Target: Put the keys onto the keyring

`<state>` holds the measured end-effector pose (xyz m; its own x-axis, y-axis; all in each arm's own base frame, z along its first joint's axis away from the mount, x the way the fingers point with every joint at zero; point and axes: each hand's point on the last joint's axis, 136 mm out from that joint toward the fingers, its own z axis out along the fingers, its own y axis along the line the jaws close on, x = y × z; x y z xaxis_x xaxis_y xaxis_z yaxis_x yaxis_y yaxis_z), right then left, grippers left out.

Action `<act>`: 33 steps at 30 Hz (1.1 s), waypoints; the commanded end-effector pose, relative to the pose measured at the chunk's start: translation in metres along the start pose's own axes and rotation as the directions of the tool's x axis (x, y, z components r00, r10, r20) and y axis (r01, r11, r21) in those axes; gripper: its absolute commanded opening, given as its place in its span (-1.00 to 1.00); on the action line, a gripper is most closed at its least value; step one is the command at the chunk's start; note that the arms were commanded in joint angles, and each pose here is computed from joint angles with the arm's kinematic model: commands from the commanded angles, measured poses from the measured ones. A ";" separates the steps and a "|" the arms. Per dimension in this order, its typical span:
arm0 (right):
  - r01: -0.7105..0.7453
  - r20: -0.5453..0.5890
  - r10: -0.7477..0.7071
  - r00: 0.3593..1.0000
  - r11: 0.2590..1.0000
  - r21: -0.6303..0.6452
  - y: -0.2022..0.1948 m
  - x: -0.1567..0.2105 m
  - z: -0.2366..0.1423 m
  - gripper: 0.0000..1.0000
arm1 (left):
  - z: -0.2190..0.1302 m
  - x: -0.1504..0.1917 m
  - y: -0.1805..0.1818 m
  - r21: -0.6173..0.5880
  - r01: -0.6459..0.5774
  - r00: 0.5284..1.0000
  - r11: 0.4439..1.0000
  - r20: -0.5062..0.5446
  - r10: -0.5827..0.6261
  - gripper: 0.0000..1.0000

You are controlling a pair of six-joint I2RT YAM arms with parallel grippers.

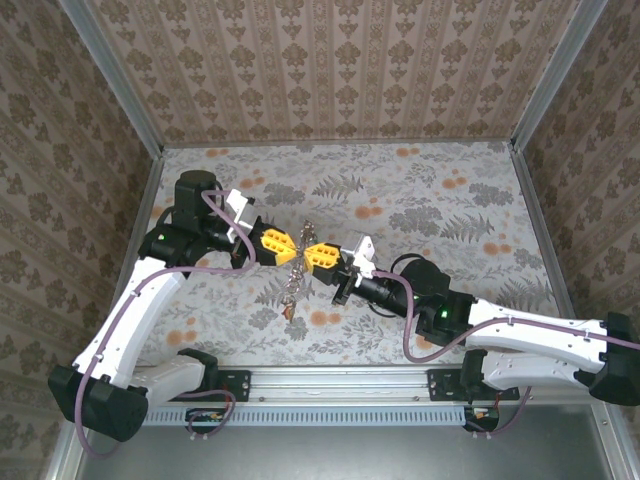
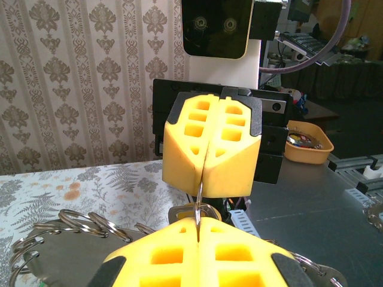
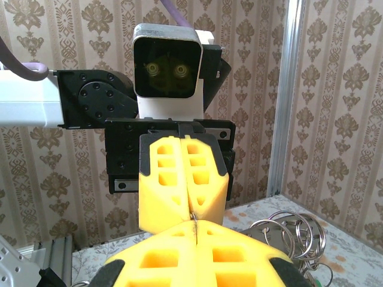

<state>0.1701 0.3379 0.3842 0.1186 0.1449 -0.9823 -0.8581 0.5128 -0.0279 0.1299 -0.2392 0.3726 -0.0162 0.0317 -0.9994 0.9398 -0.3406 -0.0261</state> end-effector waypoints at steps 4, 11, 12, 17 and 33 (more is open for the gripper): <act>0.054 -0.023 -0.055 0.998 0.998 -0.037 0.006 -0.001 0.008 -1.00 | 0.000 -0.017 -0.014 0.041 -0.067 0.998 0.997 0.023 0.066 -1.00; 0.094 -0.059 -0.097 0.994 0.995 -0.041 0.006 0.008 0.007 -1.00 | 0.001 -0.018 -0.014 0.041 -0.061 0.998 0.997 0.020 0.061 -1.00; 0.105 -0.067 -0.108 0.992 0.994 -0.041 0.006 0.010 0.006 -1.00 | 0.001 -0.019 -0.014 0.041 -0.059 0.998 0.997 0.020 0.058 -1.00; 0.211 -0.123 -0.217 0.968 0.976 -0.059 0.008 0.028 0.007 -1.00 | 0.002 -0.019 -0.012 0.040 -0.054 0.998 0.998 0.019 0.053 -1.00; 0.351 -0.227 -0.356 0.907 0.934 -0.063 0.004 0.060 -0.002 -1.00 | 0.001 -0.020 -0.010 0.022 -0.060 0.998 0.998 0.013 0.060 -1.00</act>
<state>0.1703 0.3463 0.3697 0.3435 -0.1012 -0.9337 -0.7877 0.5103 -0.3451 0.1342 -0.2407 0.3699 -0.0420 0.0561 -0.9975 0.9480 -0.3130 -0.0575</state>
